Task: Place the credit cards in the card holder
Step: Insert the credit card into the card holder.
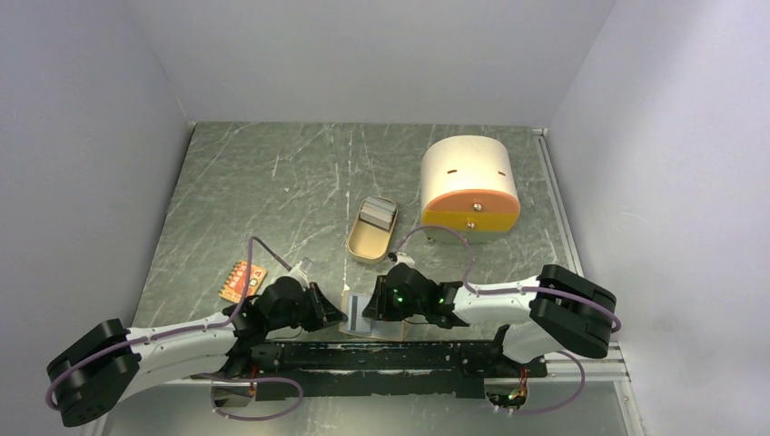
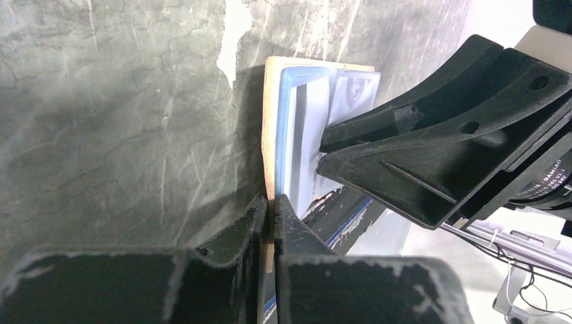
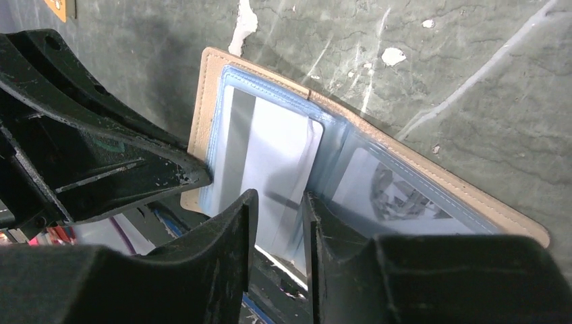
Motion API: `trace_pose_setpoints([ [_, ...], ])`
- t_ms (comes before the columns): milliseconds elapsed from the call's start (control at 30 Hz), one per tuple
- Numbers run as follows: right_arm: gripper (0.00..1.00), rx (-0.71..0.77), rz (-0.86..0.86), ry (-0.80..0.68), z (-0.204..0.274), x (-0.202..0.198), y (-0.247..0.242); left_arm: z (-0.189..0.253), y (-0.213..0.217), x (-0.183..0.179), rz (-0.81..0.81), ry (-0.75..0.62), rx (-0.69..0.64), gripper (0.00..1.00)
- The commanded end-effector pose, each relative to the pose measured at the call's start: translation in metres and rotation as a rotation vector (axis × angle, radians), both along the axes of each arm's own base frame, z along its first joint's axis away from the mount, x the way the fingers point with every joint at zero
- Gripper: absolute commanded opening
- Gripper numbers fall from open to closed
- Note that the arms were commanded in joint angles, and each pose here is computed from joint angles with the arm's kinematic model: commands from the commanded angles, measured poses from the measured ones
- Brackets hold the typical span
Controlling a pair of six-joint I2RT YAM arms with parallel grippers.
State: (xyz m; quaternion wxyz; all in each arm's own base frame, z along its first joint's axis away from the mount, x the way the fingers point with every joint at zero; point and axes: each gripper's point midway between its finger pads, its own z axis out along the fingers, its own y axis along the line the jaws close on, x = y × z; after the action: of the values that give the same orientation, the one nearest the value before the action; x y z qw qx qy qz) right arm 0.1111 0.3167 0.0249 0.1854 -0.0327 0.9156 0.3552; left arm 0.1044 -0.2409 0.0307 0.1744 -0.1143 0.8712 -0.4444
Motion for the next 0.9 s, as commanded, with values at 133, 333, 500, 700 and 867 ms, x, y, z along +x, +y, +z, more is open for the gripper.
trace_pose_setpoints([
  [133,0.28,0.021,0.051,-0.063,0.017,0.022,0.01,0.03,-0.019,0.018,-0.007,-0.08,-0.025,0.09],
  [333,0.26,0.002,0.046,-0.062,0.009,0.023,-0.002,0.048,-0.024,0.02,-0.018,-0.135,-0.089,0.24],
  [500,0.26,0.009,0.048,-0.071,0.004,0.025,-0.01,0.051,-0.029,0.022,-0.038,-0.164,-0.104,0.28],
  [700,0.26,0.016,0.06,-0.077,0.004,0.025,-0.01,0.05,-0.037,0.025,-0.062,-0.164,-0.076,0.27],
  [867,0.26,0.02,0.065,-0.075,0.003,0.023,-0.012,0.049,-0.039,0.026,-0.066,-0.165,-0.077,0.23],
])
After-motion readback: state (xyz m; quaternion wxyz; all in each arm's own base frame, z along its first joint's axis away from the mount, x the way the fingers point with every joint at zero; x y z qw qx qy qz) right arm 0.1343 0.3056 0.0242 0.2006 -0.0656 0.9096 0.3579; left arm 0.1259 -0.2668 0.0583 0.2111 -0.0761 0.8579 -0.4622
